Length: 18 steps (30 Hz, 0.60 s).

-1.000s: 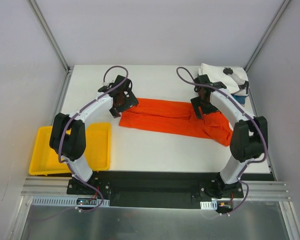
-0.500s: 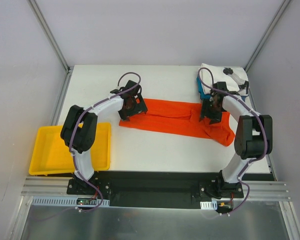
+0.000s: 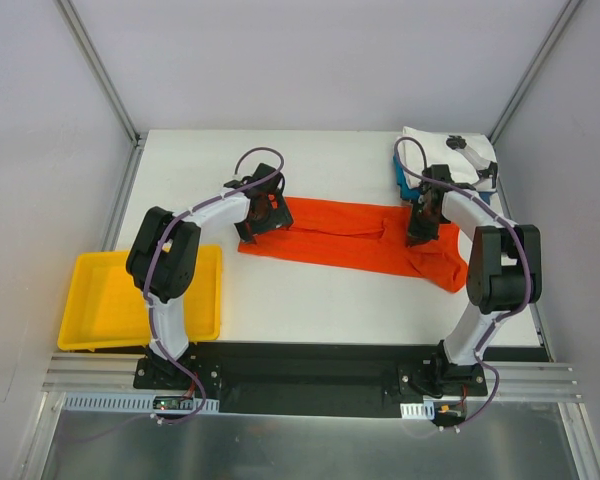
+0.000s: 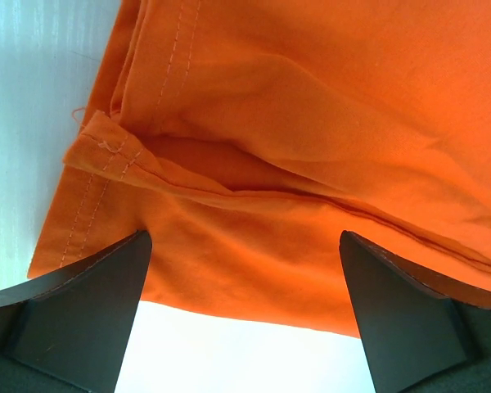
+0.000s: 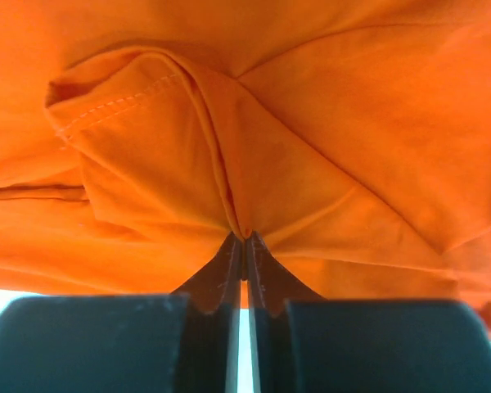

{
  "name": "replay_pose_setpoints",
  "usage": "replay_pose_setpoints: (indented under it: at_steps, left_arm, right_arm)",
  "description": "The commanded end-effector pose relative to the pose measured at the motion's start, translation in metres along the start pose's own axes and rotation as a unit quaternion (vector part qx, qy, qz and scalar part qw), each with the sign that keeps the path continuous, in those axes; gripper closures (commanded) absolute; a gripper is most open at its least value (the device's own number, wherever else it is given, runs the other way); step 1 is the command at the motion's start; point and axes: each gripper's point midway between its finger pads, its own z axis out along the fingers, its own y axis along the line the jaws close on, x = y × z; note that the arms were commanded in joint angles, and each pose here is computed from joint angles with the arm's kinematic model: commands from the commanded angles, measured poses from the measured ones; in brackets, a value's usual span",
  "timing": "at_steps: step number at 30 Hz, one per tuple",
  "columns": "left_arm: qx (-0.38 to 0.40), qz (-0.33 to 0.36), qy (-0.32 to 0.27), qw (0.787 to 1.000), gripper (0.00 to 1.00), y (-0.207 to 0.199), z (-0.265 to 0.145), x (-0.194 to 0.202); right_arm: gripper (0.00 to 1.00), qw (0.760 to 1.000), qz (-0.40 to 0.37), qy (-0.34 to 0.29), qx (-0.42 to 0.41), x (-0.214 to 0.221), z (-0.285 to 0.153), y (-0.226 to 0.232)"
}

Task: Fold and stack the t-shirts
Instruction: Fold the tshirt

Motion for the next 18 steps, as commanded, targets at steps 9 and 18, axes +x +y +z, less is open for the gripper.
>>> replay_pose_setpoints:
  at_steps: [9,18]
  left_arm:
    - [-0.036,-0.006,-0.019,0.999,0.01,0.016,0.012,-0.011]
    - [-0.053,-0.027,-0.002,0.998,0.01,0.036,0.02,-0.01]
  right_arm:
    - [0.99,0.993,-0.059,-0.016,0.105,-0.035,-0.032,-0.033]
    - [0.98,0.99,-0.121,0.051,0.045,-0.025,-0.022,-0.015]
